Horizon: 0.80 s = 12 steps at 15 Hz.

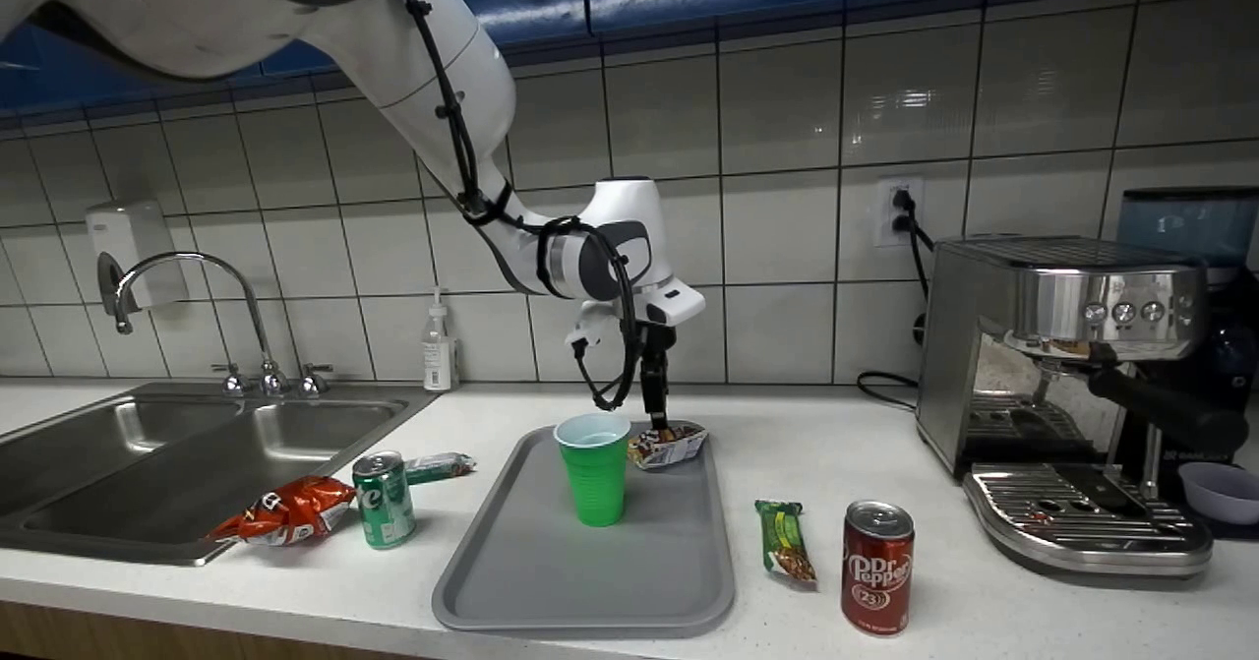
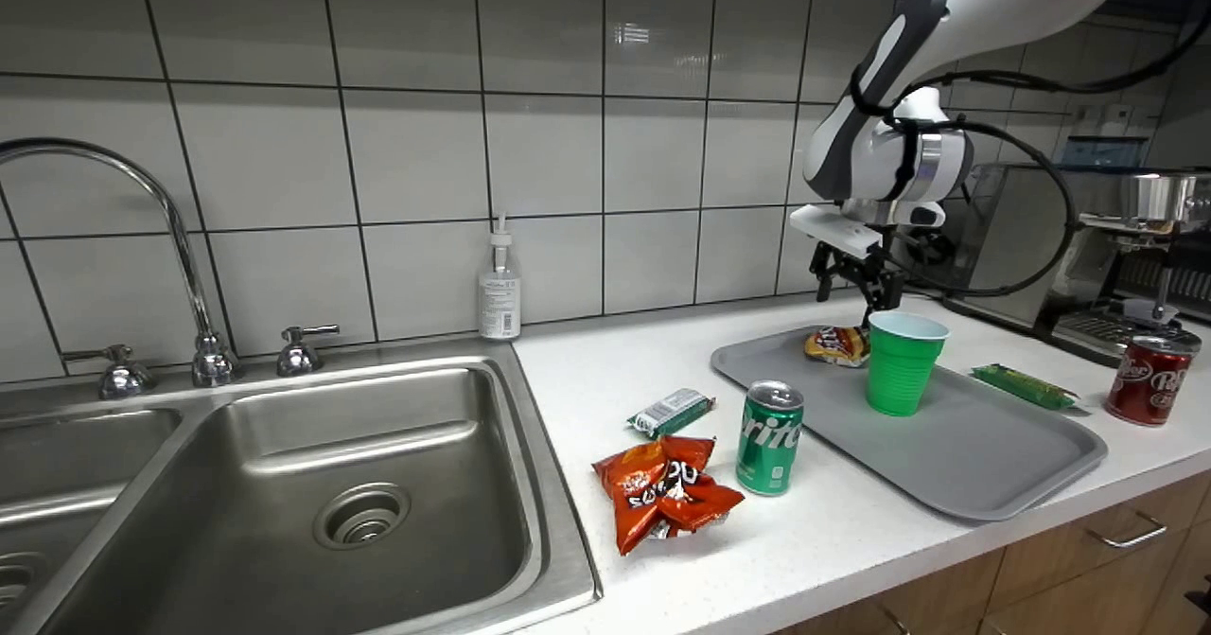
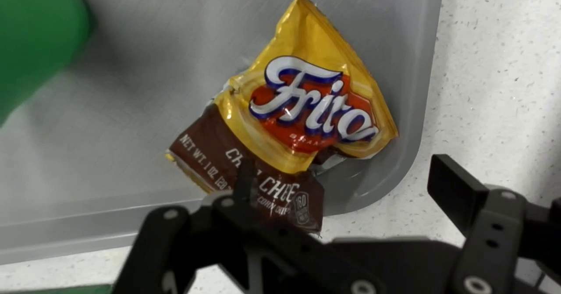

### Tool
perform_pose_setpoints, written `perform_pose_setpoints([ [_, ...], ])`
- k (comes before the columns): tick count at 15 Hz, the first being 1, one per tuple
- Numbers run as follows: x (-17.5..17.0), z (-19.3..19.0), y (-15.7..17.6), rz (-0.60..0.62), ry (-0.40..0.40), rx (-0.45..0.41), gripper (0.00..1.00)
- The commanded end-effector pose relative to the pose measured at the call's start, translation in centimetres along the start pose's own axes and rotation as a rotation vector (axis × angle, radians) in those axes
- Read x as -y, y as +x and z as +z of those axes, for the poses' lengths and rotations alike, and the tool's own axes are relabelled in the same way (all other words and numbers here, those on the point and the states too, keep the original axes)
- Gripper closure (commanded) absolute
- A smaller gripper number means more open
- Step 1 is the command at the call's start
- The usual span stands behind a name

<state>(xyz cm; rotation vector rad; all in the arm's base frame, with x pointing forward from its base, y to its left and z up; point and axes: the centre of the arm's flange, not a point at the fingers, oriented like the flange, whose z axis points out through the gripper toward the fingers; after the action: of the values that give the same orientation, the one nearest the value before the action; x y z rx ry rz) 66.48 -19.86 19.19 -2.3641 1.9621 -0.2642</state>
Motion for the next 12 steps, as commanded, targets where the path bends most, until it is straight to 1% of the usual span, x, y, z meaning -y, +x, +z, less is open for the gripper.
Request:
perform_pose_setpoints([
  [1, 0.9, 0.5, 0.8, 0.035, -0.022, 0.016, 0.0],
  [7, 0.4, 1.6, 1.2, 0.044, -0.044, 0.021, 0.0],
  [12, 0.7, 1.2, 1.3, 0.038, -0.037, 0.018, 0.0],
])
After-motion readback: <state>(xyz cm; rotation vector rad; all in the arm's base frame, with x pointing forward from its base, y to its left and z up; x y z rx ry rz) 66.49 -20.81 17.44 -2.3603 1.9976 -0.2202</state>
